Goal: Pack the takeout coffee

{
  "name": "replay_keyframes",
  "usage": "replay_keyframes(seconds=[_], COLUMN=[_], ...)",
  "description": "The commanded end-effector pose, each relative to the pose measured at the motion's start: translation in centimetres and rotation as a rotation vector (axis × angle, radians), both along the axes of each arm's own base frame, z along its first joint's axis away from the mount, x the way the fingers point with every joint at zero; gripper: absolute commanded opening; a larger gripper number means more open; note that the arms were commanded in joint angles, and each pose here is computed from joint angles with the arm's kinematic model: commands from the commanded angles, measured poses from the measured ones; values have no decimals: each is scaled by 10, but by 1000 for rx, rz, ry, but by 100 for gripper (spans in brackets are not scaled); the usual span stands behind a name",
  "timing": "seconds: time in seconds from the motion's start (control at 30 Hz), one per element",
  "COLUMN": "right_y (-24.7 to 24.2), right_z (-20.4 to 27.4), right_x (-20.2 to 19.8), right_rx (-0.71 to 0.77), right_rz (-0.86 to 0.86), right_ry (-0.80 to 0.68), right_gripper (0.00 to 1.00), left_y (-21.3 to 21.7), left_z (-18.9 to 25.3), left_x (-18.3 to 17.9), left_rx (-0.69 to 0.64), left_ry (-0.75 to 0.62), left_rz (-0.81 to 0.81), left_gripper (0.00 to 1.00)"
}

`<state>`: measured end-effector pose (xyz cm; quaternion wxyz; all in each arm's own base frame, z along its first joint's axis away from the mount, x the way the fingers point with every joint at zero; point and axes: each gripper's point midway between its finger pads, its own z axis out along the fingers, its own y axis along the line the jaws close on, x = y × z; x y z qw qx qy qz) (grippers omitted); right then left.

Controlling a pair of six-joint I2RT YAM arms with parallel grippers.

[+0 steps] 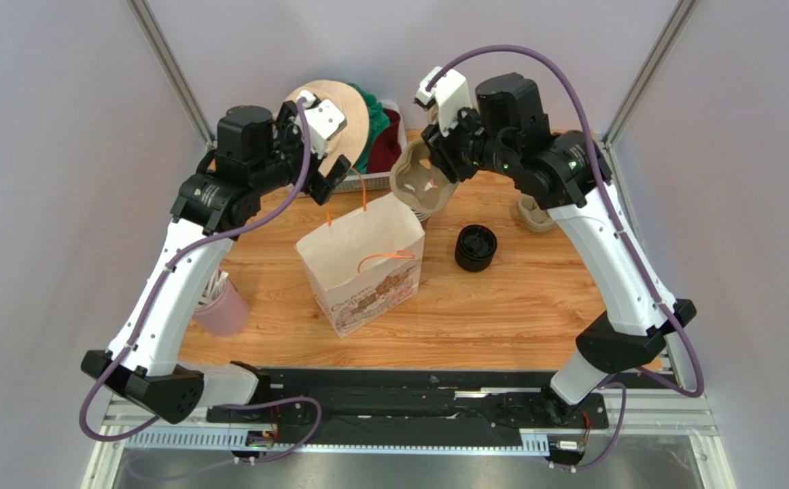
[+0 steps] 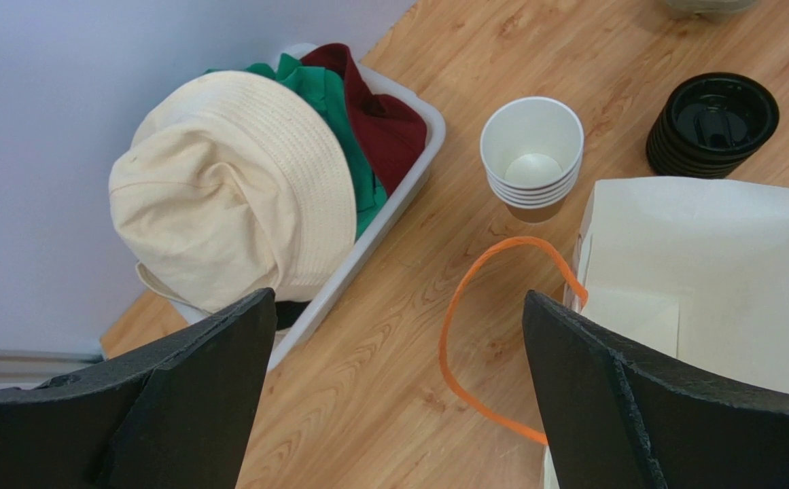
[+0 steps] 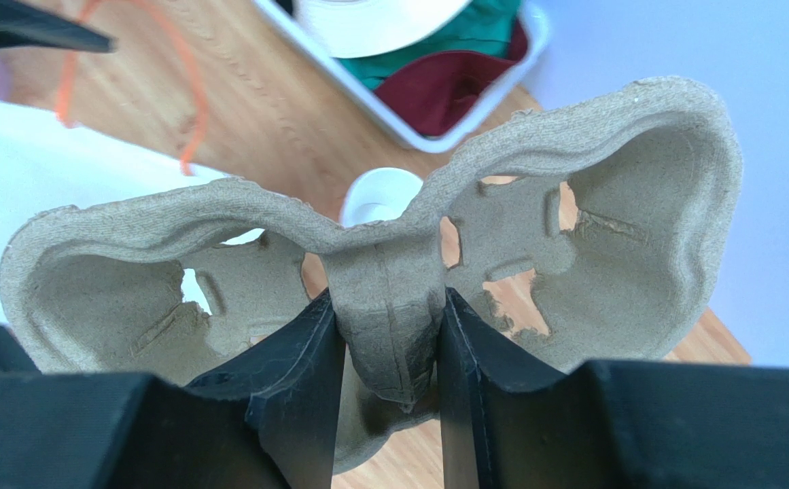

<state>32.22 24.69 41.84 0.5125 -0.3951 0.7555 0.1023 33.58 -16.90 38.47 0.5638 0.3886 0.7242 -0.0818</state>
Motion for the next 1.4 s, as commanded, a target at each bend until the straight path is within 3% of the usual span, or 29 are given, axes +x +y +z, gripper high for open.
replay_keyframes(seconds=[0.0,0.23,0.67,0.93,1.13,1.37], right_y=[32,66,128,151,146,134], right_z=[-13,-25,-43,-85,-91,-98], right_x=[-26,-57,-89,-90,-87,-78], right_rx=[42,101,221,208,201,190], right_rz=[91,202,320,261,182,87], right_ry=[88,194,364,496,463,433], right_gripper=[30,30,30,30,30,30], left_y=[-13,-19,-18,-18,-11,-7], left_z=[15,-3,-30,-37,-35,-26], left_x=[-3,-13,-10,-8,0,-5], left_rx=[-104,-123,-107,-125,-166,-234], left_ry=[2,60,117,124,94,87], left_rz=[-124,-244,-236,-211,-127,-74], left_gripper=[99,96,74,58,42,34])
